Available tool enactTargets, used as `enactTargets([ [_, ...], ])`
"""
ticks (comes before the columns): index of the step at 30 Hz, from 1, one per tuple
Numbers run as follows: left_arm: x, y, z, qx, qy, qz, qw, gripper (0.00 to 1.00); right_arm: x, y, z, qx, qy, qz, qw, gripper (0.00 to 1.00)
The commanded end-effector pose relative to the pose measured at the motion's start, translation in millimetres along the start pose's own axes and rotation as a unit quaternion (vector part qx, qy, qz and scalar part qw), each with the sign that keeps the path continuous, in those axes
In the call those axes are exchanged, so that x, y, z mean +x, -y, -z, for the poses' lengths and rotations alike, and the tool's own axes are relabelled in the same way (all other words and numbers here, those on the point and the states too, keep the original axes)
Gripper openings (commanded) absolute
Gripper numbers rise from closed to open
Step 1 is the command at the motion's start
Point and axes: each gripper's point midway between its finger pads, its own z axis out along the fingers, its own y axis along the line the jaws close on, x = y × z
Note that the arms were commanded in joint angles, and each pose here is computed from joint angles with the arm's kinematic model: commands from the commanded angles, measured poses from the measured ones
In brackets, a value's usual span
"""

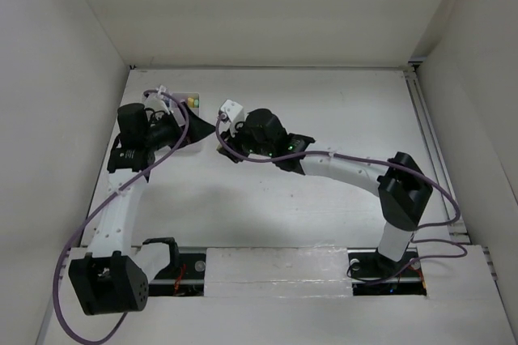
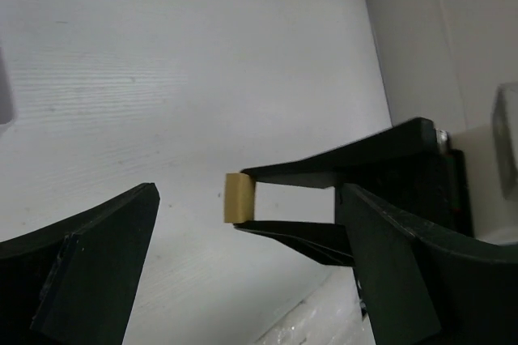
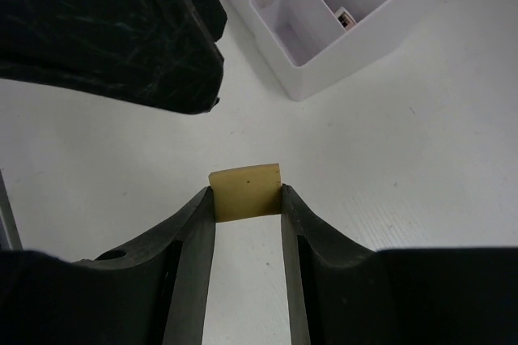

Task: Sort the stationery into containers
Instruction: Pick up the stationery from the center of the board, then place the stationery in the storage box.

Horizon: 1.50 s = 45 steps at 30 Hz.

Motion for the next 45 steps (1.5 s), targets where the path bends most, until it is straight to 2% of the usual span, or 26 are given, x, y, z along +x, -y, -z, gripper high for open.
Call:
enactTargets([
  [1,2,40,9,0.109,-0.008,-0.043,0.993,0.92,-40,-18,10,-0.043,0.072,0.031,0.996,0.0],
  [3,4,47,12,0.13,-0.015,-0.049,0.99,0.86,-53,-21,14,-0.049,0.093,0.034,0.994,0.0],
  [4,5,46,11,0.131,-0.014,-0.045,0.99,0.8,-50,-25,14,-0.053,0.092,0.04,0.994,0.0],
  [8,7,50,11,0.144,-0.023,-0.041,0.988,0.73,-73,-24,29,-0.043,0.132,0.044,0.989,0.0],
  [18,8,54,11,0.16,-0.025,-0.041,0.986,0.73,-95,-29,41,-0.053,0.176,0.057,0.981,0.0],
  [20,13,54,12,0.167,-0.033,-0.038,0.985,0.62,-98,-29,41,-0.053,0.181,0.058,0.98,0.0],
  [24,11,57,13,0.175,-0.031,-0.041,0.983,0.5,-101,-26,44,-0.043,0.192,0.058,0.979,0.0],
  [26,11,57,13,0.175,-0.031,-0.041,0.983,0.4,-104,-27,47,-0.043,0.197,0.059,0.978,0.0],
  [29,12,58,14,0.178,-0.033,-0.041,0.983,0.35,-110,-29,52,-0.048,0.205,0.061,0.976,0.0],
  [35,12,64,15,0.197,-0.035,-0.045,0.979,0.32,-115,-31,56,-0.054,0.223,0.065,0.971,0.0],
  [36,18,64,15,0.207,-0.048,-0.035,0.976,0.24,-115,-31,56,-0.054,0.223,0.065,0.971,0.0],
  [37,19,65,16,0.212,-0.051,-0.036,0.975,0.24,-116,-29,56,-0.048,0.223,0.063,0.972,0.0],
  [42,15,60,12,0.192,-0.046,-0.03,0.98,0.0,-116,-25,55,-0.036,0.223,0.061,0.972,0.0],
  [44,10,53,9,0.168,-0.033,-0.03,0.985,0.0,-116,-25,55,-0.036,0.223,0.061,0.972,0.12],
  [45,10,49,7,0.158,-0.031,-0.032,0.986,0.0,-116,-25,55,-0.036,0.223,0.061,0.972,0.26],
])
